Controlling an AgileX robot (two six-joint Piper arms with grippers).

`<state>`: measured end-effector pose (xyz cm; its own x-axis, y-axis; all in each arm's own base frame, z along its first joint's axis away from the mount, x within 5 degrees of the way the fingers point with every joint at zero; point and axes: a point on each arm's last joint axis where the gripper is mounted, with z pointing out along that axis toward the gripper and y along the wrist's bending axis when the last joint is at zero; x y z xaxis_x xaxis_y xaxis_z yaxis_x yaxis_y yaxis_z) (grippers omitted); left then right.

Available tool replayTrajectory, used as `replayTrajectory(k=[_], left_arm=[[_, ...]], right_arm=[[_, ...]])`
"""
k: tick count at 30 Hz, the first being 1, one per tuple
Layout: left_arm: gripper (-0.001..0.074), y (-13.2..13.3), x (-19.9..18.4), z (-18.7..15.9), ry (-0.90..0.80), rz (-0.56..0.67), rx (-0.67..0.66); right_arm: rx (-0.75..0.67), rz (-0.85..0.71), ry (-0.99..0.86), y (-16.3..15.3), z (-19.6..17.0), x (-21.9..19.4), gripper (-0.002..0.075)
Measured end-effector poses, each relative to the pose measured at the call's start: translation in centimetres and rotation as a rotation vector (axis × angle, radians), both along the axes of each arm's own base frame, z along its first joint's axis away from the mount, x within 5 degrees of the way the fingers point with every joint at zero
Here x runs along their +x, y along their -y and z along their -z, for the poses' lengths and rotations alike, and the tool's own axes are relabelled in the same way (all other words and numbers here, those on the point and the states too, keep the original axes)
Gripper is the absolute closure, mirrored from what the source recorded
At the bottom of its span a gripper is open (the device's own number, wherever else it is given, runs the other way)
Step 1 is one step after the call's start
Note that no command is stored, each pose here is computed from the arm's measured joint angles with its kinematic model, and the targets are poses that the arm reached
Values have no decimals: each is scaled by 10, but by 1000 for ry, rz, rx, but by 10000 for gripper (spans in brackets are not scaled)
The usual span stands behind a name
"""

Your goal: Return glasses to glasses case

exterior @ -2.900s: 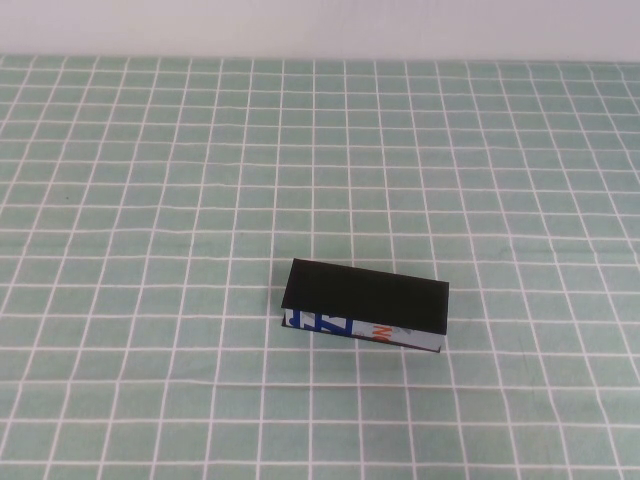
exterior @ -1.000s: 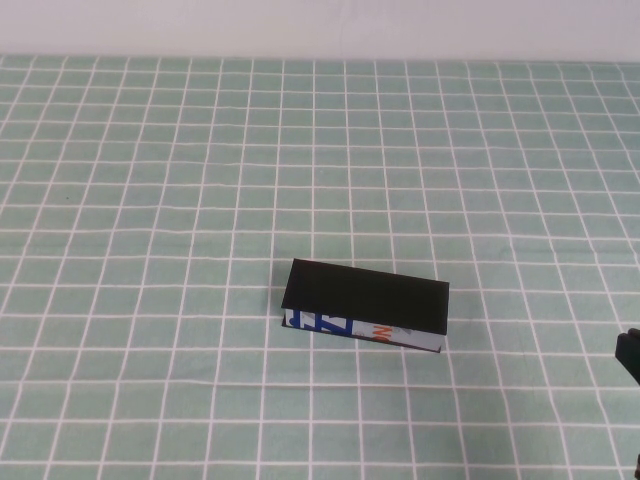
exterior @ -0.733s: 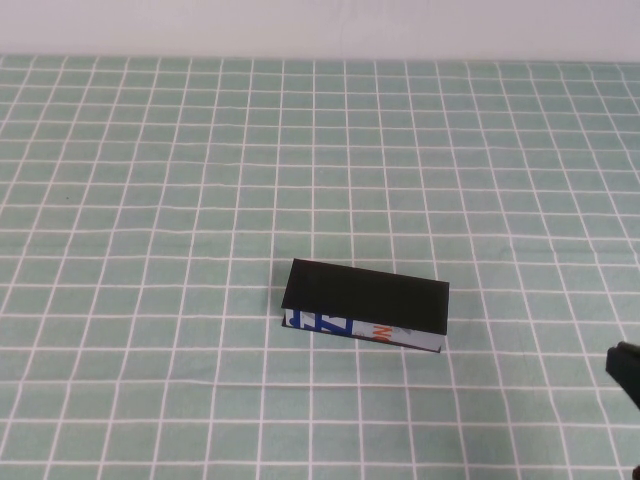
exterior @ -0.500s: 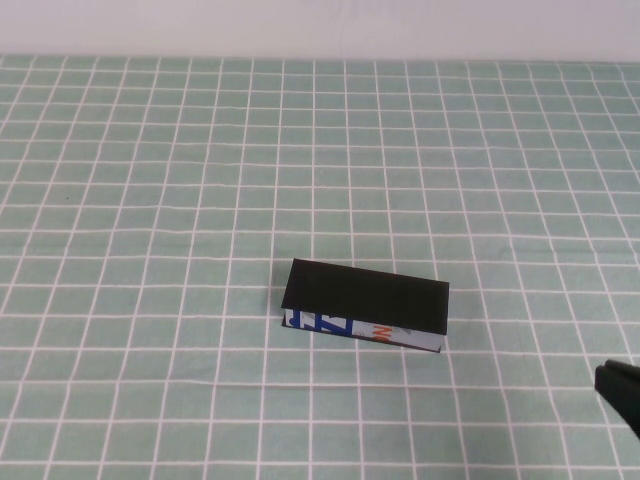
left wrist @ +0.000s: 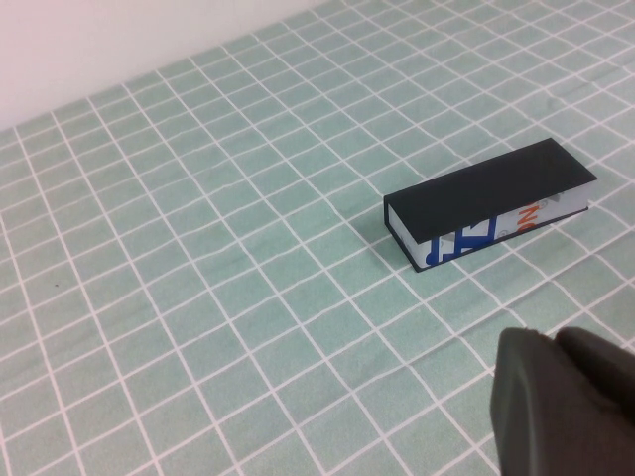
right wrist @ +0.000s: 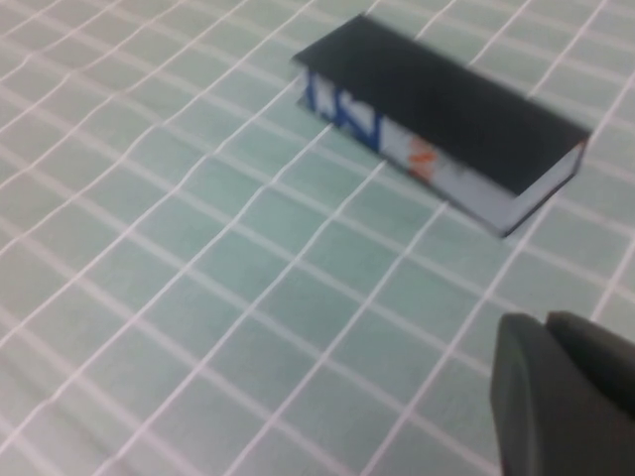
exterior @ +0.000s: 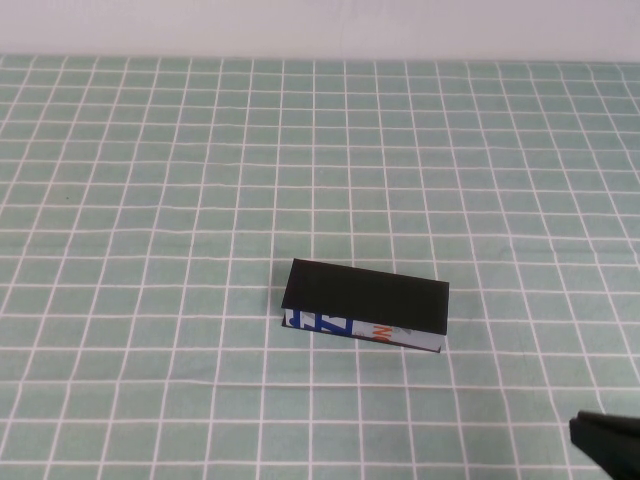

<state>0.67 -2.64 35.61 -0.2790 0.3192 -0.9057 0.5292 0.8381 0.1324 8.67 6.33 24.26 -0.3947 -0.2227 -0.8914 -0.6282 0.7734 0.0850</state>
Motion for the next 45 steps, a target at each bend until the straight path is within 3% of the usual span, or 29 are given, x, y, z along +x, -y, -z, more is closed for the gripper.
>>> replayTrajectory(k=[19,27,34,45], left_arm=[[737,-1,16,19,108,-23,84],[737,-4,41,62,249,-129,36],[737,-6,51,121,170,-162,61],[737,-16,50,170,149,-321,-79]], right_arm=[[-30,-145,-138,-6,9,-15,739],[-33,-155,-147,-7,10,-16,739],[-33,-155,-147,-7,10,-16,739],[-34,-156,-147,-7,10,-16,739]])
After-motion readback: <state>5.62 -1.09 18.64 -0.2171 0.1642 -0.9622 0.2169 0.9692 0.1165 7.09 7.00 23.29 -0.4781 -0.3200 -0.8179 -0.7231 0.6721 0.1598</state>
